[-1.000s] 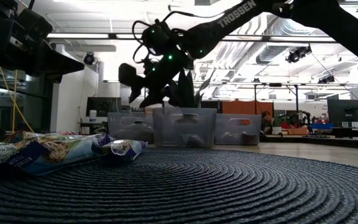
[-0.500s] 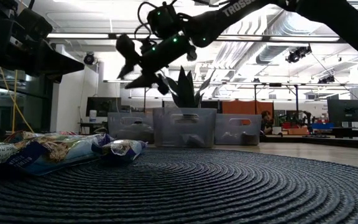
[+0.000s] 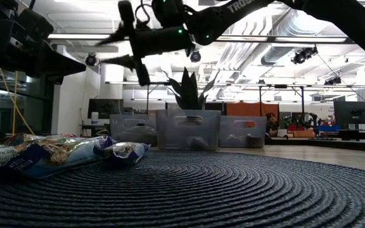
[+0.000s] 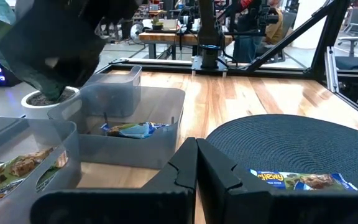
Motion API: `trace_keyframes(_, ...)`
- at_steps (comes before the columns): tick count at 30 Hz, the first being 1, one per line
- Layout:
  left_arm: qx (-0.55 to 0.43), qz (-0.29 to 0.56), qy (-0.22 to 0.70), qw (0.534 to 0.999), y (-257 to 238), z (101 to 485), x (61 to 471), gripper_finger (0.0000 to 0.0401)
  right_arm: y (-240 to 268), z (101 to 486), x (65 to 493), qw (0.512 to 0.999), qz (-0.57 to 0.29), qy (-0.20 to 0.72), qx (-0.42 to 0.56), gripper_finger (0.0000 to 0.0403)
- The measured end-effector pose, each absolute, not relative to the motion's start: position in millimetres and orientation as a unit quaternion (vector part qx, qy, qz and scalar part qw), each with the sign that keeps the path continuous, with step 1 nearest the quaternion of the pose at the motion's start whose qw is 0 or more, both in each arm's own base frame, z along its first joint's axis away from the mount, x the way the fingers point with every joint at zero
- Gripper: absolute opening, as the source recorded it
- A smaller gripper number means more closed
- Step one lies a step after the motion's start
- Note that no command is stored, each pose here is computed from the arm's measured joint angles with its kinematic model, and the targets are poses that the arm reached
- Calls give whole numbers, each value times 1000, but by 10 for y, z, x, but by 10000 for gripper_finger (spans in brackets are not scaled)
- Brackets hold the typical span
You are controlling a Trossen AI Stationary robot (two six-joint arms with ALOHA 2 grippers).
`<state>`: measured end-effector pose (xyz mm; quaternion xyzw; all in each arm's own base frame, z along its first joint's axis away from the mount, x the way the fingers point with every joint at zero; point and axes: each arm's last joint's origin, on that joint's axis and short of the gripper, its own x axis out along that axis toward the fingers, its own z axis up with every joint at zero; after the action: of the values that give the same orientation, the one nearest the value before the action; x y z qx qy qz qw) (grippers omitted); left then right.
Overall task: Pick and place Granola Bars by type
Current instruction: Put the yellow granola bar into the left black bin
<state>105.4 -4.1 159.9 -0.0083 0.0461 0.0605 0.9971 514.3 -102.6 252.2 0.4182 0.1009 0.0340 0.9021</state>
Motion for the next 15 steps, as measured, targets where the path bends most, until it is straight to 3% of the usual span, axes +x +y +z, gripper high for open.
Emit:
trace_keyframes(8,-8,60,46,997,-41,1600,1054,1,-798,2681,5162,883,170,90,428,155)
trace_keyframes(15,-8,60,46,997,-41,1600,1054,1,-502,2996,5068,875,232,95,414,155)
